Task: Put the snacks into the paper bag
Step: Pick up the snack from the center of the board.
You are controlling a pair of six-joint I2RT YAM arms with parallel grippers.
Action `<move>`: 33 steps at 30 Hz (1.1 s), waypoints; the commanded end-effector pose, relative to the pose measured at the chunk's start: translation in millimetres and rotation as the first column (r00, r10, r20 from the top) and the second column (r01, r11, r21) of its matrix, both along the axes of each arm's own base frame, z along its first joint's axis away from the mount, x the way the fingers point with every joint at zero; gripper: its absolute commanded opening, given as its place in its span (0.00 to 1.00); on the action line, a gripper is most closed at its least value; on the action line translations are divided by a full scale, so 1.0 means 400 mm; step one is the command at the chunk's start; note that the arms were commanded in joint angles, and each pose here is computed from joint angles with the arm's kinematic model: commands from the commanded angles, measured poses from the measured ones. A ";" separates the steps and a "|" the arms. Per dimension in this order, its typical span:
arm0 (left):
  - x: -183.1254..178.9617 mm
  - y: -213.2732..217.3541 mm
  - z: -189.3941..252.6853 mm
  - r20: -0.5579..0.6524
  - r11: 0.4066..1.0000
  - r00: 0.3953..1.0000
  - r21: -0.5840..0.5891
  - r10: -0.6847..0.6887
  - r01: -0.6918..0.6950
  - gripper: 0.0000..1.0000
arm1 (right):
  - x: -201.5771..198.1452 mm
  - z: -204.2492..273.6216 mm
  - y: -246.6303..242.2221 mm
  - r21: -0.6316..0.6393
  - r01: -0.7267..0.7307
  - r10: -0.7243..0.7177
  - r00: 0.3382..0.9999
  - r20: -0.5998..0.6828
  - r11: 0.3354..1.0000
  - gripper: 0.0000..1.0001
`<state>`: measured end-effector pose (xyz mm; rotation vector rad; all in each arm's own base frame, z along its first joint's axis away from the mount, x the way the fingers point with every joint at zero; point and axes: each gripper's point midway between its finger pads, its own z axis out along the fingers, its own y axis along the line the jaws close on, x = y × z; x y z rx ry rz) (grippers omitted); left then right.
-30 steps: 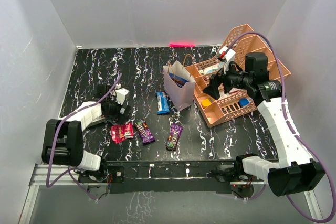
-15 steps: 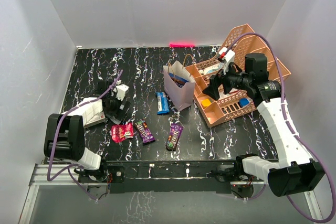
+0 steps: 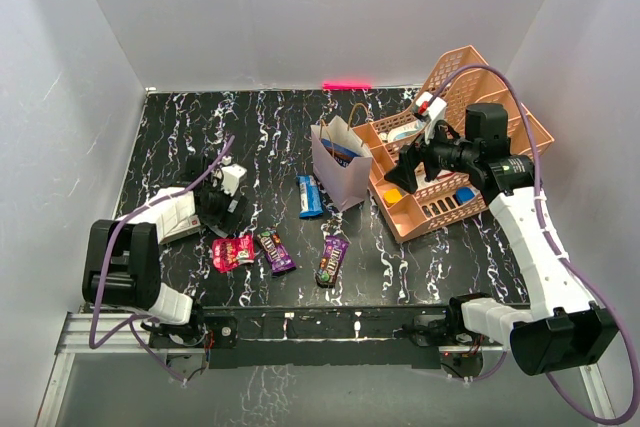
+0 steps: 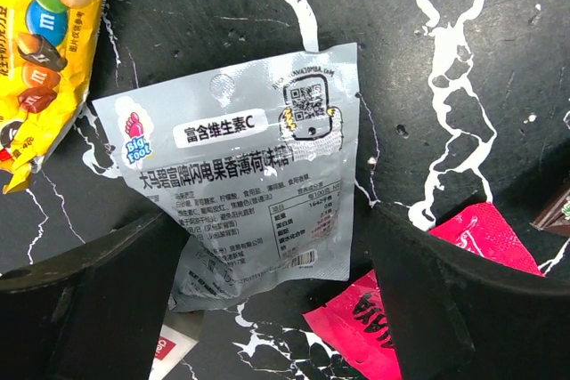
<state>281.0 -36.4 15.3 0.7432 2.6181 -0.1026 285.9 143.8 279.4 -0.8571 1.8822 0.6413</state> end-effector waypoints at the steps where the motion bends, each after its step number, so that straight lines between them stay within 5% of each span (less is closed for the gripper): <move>1: -0.056 0.014 -0.026 -0.048 0.999 0.998 0.036 -0.032 0.034 0.79 | 0.022 0.047 0.009 0.024 -0.016 0.014 0.997 0.073 1.000 0.95; 17: -0.048 -0.033 0.005 0.054 0.984 0.983 -0.039 -0.173 0.175 0.41 | 0.055 0.173 0.137 0.098 -0.187 0.165 0.967 0.196 0.978 0.94; 33: -0.049 -0.112 0.077 0.138 0.928 0.941 -0.173 -0.308 0.329 0.31 | -0.007 0.176 0.374 0.084 -0.456 0.430 0.876 0.218 0.886 0.93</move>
